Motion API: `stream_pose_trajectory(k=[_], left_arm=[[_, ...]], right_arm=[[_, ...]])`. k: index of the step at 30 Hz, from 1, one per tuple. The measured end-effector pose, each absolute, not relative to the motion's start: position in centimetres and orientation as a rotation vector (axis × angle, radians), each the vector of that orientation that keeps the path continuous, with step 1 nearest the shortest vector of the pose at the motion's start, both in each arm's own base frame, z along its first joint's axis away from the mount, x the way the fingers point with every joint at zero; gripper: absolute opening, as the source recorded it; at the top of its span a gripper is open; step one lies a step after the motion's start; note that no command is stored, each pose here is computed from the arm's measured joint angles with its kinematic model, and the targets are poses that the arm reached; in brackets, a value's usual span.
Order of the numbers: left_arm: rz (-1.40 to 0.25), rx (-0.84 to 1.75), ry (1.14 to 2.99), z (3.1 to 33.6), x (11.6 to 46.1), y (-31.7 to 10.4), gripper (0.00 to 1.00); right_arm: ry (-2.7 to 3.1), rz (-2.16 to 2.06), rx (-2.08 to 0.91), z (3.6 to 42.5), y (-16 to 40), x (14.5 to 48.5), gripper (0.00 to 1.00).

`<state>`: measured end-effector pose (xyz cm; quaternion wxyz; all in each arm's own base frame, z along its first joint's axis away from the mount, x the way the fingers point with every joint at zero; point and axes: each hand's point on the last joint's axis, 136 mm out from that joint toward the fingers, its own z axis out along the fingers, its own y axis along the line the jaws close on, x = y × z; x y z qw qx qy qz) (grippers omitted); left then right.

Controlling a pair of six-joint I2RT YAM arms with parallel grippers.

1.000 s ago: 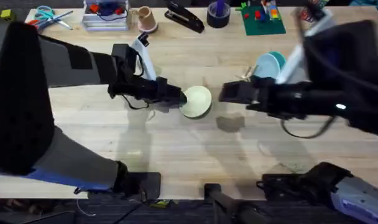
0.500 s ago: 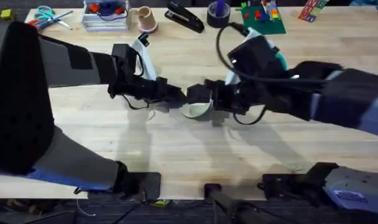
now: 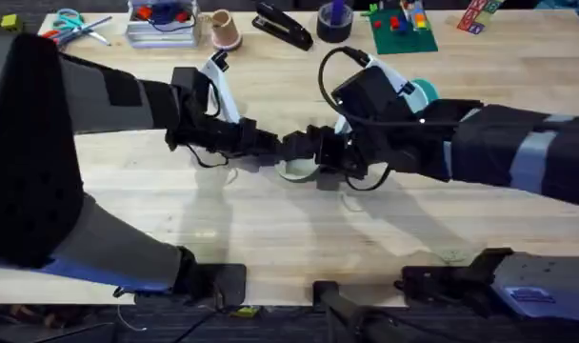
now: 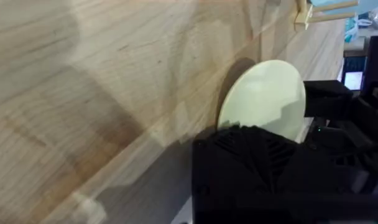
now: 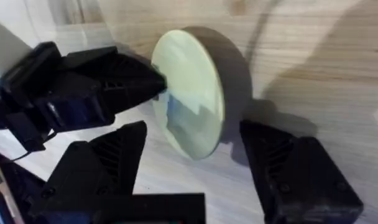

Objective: Pick up the plates from the table one by one and place each into a slot on the dish rack.

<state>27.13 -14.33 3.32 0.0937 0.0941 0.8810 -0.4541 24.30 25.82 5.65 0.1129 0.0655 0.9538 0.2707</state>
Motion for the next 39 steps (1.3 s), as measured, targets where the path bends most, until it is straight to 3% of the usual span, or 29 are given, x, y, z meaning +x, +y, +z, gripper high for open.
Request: stream_pose_trajectory(k=[5, 11, 13, 16, 19, 20, 34, 39], left_arm=[[-1.347, 0.279, 2.614, 3.3, 27.1, -14.3, 0.041], [-1.347, 0.279, 2.614, 3.3, 27.1, -14.3, 0.041], [-1.347, 0.279, 2.614, 3.3, 27.1, -14.3, 0.041], [-1.346, 0.279, 2.615, 3.3, 27.1, -14.3, 0.041], [-1.352, 0.269, 2.607, 3.5, 27.3, -14.2, 0.041], [-1.36, 0.266, 2.597, 3.7, 27.4, -14.2, 0.041], [-1.356, 0.254, 2.602, 3.8, 27.6, -14.1, 0.04], [-1.25, 0.263, 2.68, 3.7, 26.7, -13.6, 0.04]], right_arm=[[2.755, 0.789, 0.2, 5.9, 26.0, 25.2, 0.857], [2.733, 0.792, 0.201, 5.2, 26.5, 26.1, 0.721], [2.733, 0.789, 0.202, 5.1, 26.5, 26.2, 0.63], [2.744, 0.772, 0.209, 4.6, 26.3, 26.1, 0.401], [2.719, 0.816, 0.217, 5.4, 26.6, 26.5, 0.111], [2.702, 0.838, 0.213, 6.0, 26.8, 26.6, 0.065], [2.689, 0.856, 0.211, 6.6, 27.0, 26.7, 0.034], [2.679, 0.836, 0.185, 7.2, 26.6, 26.4, 0.031]])
